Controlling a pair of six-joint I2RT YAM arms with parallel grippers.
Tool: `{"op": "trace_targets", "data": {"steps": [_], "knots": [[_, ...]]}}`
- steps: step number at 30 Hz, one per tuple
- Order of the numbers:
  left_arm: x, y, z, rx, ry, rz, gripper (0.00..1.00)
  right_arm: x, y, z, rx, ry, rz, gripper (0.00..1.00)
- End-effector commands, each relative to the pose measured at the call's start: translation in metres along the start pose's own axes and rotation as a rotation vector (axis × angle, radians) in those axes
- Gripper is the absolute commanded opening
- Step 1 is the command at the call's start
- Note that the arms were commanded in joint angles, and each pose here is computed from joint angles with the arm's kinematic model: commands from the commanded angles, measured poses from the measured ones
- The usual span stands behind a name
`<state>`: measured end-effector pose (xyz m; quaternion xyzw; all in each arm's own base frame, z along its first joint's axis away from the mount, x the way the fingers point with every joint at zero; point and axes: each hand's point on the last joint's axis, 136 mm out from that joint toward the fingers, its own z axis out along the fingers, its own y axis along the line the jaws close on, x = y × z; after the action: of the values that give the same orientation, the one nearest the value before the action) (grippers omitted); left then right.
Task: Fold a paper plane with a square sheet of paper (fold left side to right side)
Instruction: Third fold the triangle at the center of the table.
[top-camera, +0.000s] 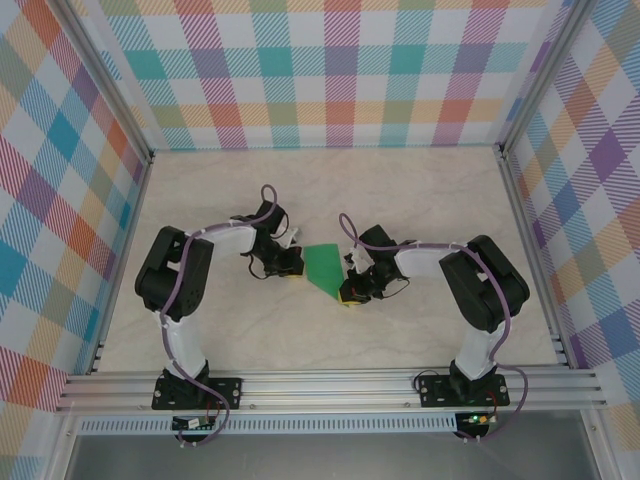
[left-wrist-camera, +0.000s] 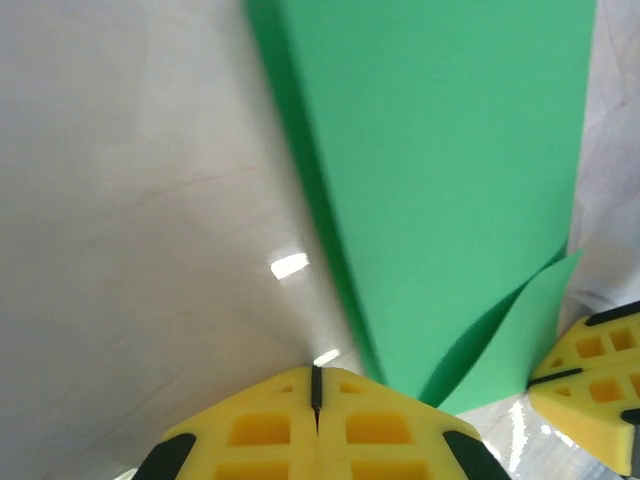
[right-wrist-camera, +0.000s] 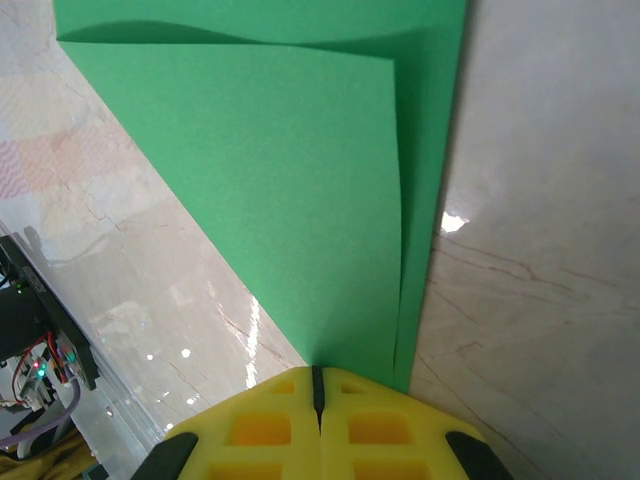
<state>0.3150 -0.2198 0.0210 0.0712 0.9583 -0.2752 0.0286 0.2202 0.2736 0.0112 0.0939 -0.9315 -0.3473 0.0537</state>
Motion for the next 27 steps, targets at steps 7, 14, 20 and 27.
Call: {"op": "trace_targets", "data": {"steps": [7, 14, 20, 27], "knots": [[0.010, -0.054, -0.041, 0.148, -0.126, 0.012, 0.00, 0.028, -0.042, 0.005, 0.174, 0.083, 0.103, 0.00], [0.019, -0.091, 0.004, 0.143, -0.033, 0.091, 0.00, 0.027, -0.042, 0.005, 0.174, 0.079, 0.109, 0.00], [0.017, -0.073, 0.037, 0.047, 0.017, 0.078, 0.00, 0.027, -0.041, 0.004, 0.171, 0.079, 0.109, 0.00], [0.022, -0.041, 0.051, -0.089, 0.046, 0.052, 0.00, 0.035, -0.039, -0.001, 0.171, 0.095, 0.097, 0.00]]}}
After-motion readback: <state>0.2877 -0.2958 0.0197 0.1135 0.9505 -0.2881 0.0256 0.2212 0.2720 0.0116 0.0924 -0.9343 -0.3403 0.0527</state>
